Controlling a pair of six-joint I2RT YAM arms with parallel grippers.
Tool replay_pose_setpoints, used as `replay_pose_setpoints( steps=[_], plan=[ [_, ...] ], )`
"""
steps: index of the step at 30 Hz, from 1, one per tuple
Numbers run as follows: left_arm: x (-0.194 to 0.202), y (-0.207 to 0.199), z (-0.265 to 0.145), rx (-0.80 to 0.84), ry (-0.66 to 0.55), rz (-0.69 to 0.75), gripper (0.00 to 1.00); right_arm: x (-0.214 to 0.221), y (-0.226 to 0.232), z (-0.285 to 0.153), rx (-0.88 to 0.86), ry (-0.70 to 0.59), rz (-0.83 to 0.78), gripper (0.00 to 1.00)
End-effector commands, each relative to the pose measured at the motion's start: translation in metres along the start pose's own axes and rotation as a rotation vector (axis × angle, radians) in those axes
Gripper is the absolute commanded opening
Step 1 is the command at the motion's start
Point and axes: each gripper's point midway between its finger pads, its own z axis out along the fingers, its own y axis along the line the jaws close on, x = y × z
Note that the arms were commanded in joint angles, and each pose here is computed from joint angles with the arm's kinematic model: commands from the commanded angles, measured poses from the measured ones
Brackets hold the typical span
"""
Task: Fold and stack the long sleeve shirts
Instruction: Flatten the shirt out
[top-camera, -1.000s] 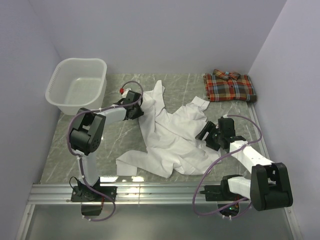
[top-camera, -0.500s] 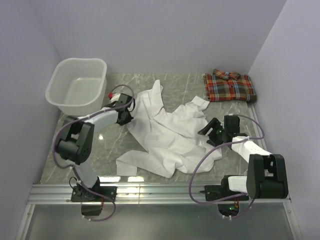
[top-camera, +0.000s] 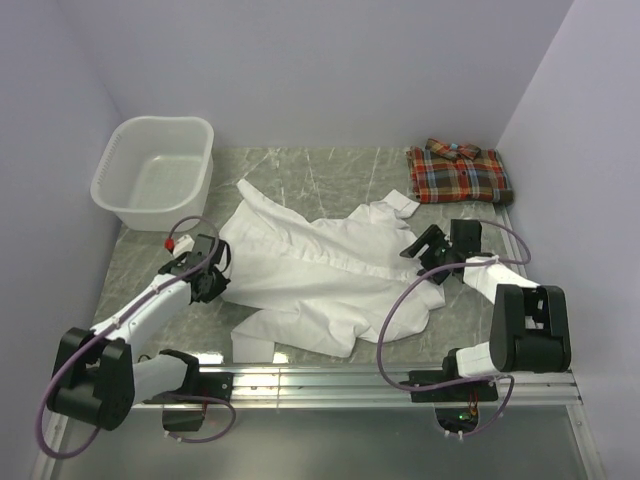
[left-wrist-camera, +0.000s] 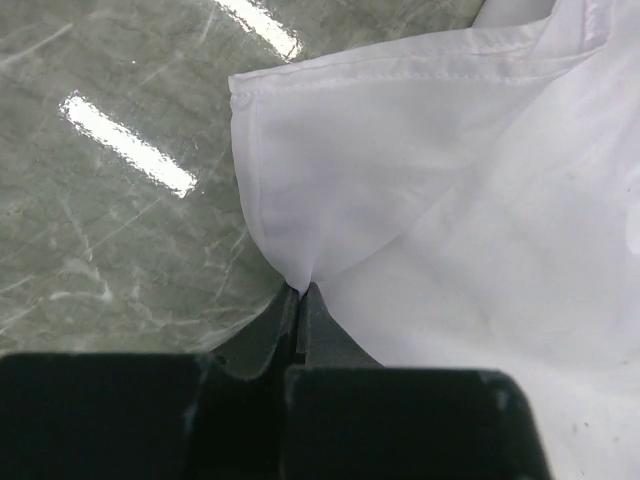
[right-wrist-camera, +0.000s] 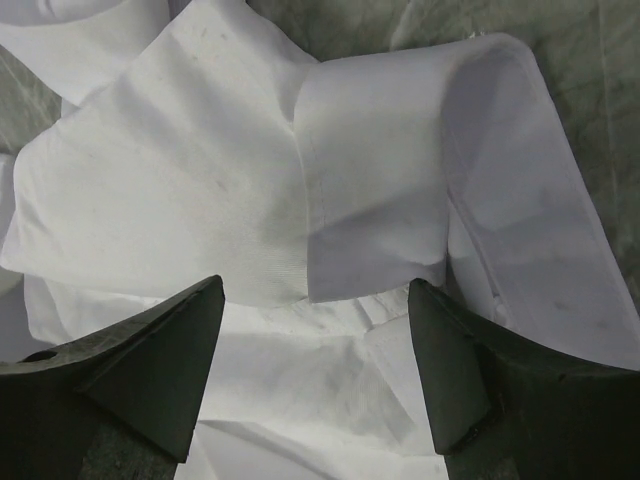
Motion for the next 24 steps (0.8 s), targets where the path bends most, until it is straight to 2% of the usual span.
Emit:
replay_pose_setpoints(
  steps=[1, 8, 12, 15, 18, 19, 24],
  plan=[
    [-0.004, -0.002, -0.003, 0.026, -0.024, -0.039, 0.00, -0.019, 0.000, -0.001, 0.046, -0.047, -0.065, 0.81],
    [-0.008, -0.011, -0.001, 0.034, -0.016, -0.020, 0.01, -0.015, 0.024, -0.032, 0.092, -0.098, -0.294, 0.83],
    [-0.018, -0.018, -0.009, 0.055, -0.041, -0.026, 0.00, -0.004, 0.007, -0.055, 0.244, -0.139, -0.374, 0.93],
    [-0.023, -0.020, -0.012, 0.061, -0.056, -0.029, 0.01, 0.016, -0.018, -0.065, 0.301, -0.096, -0.352, 0.96],
    [-0.023, -0.019, -0.012, 0.056, -0.057, -0.027, 0.00, 0.035, -0.031, -0.067, 0.303, -0.045, -0.330, 0.92],
    [-0.023, -0.020, -0.011, 0.057, -0.055, -0.027, 0.00, 0.041, -0.028, -0.064, 0.273, -0.024, -0.318, 0.88],
    [-0.023, -0.017, -0.008, 0.044, -0.064, -0.027, 0.00, 0.068, -0.034, -0.040, 0.219, 0.082, -0.272, 0.78]
  ],
)
